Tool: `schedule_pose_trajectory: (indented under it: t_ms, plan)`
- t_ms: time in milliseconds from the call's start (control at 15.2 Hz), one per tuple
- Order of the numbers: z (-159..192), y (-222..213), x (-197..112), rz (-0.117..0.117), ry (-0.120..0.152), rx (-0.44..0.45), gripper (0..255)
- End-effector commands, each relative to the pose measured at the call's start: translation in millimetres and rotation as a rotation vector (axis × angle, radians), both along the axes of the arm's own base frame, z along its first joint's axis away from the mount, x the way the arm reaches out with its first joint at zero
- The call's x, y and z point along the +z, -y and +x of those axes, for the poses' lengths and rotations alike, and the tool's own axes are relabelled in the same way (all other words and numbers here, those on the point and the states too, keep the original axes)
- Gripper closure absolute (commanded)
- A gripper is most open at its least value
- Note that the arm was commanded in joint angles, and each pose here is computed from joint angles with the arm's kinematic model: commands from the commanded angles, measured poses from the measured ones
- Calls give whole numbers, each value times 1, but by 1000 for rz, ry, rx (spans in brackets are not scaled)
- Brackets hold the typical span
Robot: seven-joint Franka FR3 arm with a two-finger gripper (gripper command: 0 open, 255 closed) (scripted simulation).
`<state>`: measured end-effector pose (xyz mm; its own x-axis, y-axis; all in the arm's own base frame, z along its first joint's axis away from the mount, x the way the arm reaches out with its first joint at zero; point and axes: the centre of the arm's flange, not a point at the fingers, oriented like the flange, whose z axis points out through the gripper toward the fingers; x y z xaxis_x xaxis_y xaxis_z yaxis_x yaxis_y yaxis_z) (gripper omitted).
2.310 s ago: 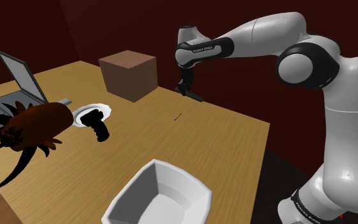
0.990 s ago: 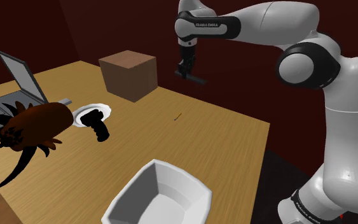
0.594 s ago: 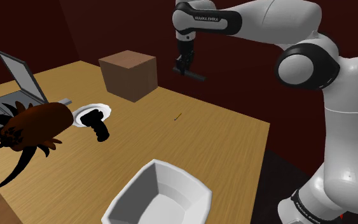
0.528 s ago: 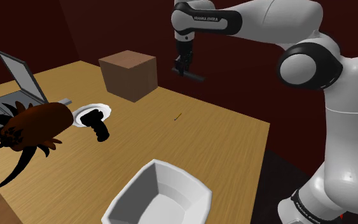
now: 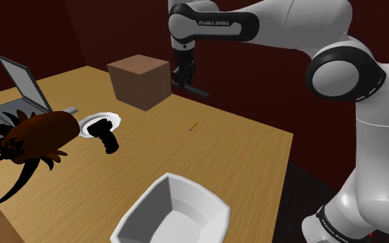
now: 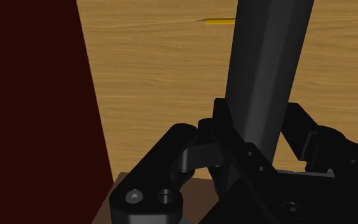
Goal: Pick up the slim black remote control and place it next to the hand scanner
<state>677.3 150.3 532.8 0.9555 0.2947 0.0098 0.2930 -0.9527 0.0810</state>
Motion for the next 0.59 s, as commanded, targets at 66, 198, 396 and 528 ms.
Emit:
schedule_pose_trajectory:
  t_ms: [66,198,396,528]
  plan:
    - [-6,-39,3,0,1,-1,255]
    - [-11,-65,3,0,1,-1,255]
    - [-18,-104,3,0,1,-1,255]
    - [-23,-130,3,0,1,-1,255]
